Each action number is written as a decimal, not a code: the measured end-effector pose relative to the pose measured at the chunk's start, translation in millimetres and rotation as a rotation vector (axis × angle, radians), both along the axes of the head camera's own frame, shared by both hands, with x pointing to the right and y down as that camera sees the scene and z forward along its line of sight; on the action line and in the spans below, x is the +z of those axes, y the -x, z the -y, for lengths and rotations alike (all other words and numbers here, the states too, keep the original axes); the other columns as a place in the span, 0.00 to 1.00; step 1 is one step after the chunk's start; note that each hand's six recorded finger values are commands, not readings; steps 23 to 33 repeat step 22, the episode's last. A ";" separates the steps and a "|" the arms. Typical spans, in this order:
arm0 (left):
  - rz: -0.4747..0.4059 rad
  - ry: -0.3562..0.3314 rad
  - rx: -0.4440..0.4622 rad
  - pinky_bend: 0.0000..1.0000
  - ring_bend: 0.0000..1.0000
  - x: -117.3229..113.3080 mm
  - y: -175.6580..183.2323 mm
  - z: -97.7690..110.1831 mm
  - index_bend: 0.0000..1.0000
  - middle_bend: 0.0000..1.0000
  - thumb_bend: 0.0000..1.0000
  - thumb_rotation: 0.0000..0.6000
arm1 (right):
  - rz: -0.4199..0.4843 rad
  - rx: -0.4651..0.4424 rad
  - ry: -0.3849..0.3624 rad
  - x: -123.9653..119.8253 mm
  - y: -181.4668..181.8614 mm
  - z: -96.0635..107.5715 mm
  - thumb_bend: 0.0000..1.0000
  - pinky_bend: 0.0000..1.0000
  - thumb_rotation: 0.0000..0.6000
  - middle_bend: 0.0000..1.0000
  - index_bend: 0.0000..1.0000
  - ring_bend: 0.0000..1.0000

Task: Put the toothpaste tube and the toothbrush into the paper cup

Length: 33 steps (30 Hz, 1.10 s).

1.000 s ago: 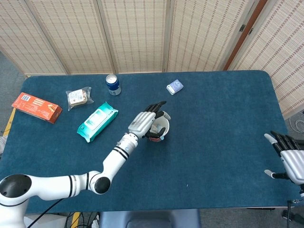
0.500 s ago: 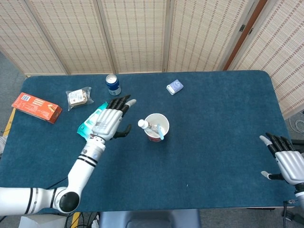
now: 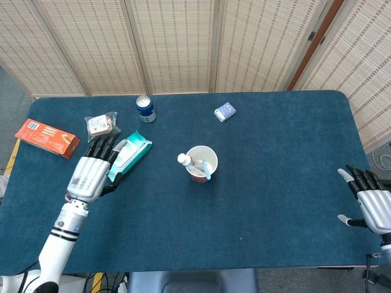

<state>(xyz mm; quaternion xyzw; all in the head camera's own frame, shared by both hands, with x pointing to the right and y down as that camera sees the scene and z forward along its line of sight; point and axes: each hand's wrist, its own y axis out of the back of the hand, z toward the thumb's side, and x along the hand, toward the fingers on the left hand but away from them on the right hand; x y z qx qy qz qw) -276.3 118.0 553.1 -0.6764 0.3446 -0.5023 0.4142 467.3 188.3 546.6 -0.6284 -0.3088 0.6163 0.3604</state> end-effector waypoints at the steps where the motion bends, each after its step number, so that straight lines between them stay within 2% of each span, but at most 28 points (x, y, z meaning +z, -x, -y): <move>1: 0.010 -0.007 -0.004 0.00 0.00 -0.7 7.0 -5.1 0.04 0.00 0.44 1.00 | -0.005 -0.004 -0.004 -1.3 0.1 0.9 0.00 0.05 1.00 0.00 0.07 0.00; 6: 0.047 -0.039 -0.017 0.00 0.00 -1.9 38.2 -29.0 0.04 0.00 0.44 1.00 | -0.043 -0.031 -0.021 -8.8 2.2 5.6 0.00 0.05 1.00 0.00 0.07 0.00; 11: 0.069 -0.040 -0.023 0.00 0.00 3.5 58.7 -46.8 0.05 0.00 0.44 1.00 | -0.071 -0.055 -0.031 -15.4 6.2 8.9 0.00 0.05 1.00 0.00 0.07 0.00; 22: 0.154 -0.084 -0.055 0.00 0.00 14.7 110.6 -69.9 0.06 0.00 0.44 1.00 | -0.086 -0.048 -0.022 -16.7 7.8 6.6 0.00 0.05 1.00 0.00 0.07 0.00; 33: 0.154 -0.084 -0.055 0.00 0.00 14.7 110.6 -69.9 0.06 0.00 0.44 1.00 | -0.086 -0.048 -0.022 -16.7 7.8 6.6 0.00 0.05 1.00 0.00 0.07 0.00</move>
